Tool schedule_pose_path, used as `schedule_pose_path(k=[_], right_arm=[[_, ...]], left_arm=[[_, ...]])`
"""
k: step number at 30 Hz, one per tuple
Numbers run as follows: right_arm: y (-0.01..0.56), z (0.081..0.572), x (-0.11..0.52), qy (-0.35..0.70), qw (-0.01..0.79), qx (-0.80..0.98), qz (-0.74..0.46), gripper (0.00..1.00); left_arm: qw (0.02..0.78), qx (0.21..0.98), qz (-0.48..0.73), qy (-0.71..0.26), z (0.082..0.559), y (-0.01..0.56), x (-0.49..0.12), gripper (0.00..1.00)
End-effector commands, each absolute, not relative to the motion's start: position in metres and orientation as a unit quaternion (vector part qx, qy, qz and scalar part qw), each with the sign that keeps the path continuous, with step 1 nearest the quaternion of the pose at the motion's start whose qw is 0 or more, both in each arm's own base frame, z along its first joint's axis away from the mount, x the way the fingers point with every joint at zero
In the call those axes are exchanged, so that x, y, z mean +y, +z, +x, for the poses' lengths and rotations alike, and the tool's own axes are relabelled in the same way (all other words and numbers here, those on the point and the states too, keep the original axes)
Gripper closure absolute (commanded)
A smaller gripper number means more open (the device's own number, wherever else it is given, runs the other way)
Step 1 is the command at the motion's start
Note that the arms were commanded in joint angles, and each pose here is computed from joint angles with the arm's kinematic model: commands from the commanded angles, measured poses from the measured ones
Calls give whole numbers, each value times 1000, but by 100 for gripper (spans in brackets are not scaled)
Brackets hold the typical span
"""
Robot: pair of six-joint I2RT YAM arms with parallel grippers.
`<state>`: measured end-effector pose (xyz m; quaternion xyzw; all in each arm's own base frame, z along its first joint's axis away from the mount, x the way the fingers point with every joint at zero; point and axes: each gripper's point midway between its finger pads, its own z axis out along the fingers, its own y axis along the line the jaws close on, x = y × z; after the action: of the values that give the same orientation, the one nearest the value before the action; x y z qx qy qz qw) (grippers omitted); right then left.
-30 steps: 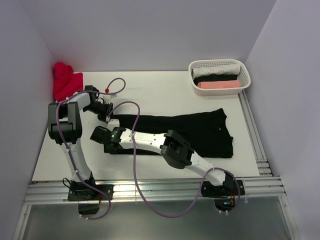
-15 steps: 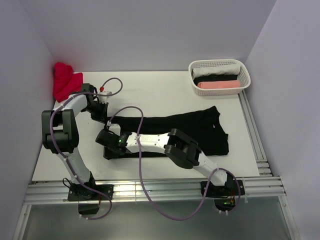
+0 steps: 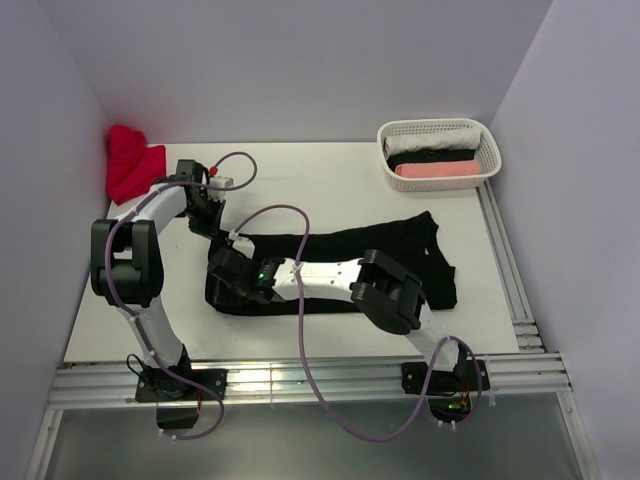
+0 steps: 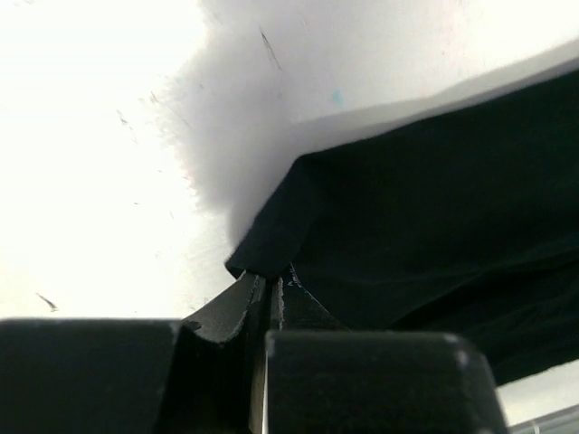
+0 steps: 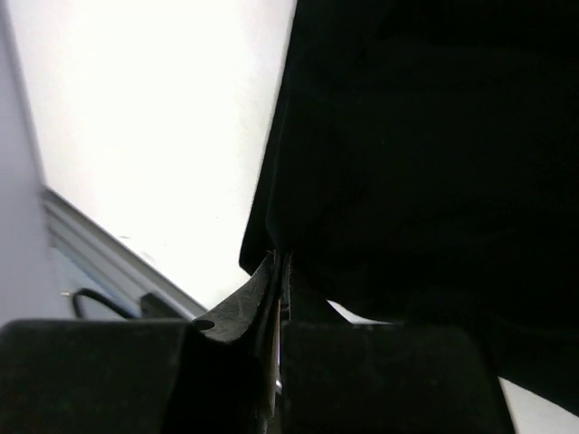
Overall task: Roll the t-shirts
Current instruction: Roll the tshirt
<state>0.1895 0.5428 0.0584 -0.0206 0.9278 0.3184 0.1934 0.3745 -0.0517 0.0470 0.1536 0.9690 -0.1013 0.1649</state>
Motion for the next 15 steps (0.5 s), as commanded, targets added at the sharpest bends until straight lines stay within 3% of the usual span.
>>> schedule_pose_path(k=[1,13,15], right_arm=[[107,206,547,377,217,900,15,100],[101,214,518,380,228,894,65,100],[98,211,517,380,225,895,62,100]], left_arm=[[197,966,147,-81,392,65,-51,94],[198,964,162,-67,397,69,-69,88],[200,964,163,-69,398,70,-70,80]])
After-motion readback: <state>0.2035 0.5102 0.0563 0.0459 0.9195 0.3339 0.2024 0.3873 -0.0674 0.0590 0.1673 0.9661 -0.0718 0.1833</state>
